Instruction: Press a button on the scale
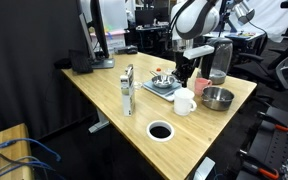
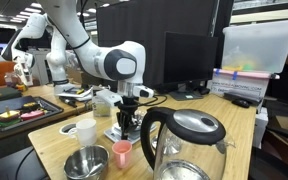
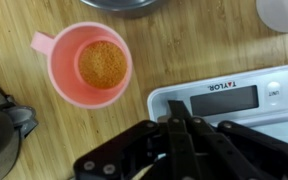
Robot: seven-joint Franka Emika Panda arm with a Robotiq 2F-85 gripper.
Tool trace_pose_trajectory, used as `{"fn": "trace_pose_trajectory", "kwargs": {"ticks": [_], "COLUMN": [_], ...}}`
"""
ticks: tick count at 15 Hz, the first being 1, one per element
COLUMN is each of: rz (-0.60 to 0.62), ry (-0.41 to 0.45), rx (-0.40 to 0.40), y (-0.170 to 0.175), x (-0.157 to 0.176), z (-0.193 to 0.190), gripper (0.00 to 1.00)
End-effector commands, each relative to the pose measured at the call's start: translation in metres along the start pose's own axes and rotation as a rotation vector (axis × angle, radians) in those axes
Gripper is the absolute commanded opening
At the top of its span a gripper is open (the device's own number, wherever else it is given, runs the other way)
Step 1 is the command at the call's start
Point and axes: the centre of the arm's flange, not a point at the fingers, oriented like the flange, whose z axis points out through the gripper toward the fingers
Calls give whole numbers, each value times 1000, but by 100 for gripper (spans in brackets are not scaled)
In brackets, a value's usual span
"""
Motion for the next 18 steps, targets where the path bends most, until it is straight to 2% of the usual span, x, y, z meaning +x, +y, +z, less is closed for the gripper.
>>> {"fn": "trace_pose_trajectory", "kwargs": {"ticks": [1,18], "rz": [-14,-36], "ry": [-30,-81], "rx": [4,-5], "y": [0,-8], "x": [6,15], "z": [-1,7], "gripper": [0,0]}}
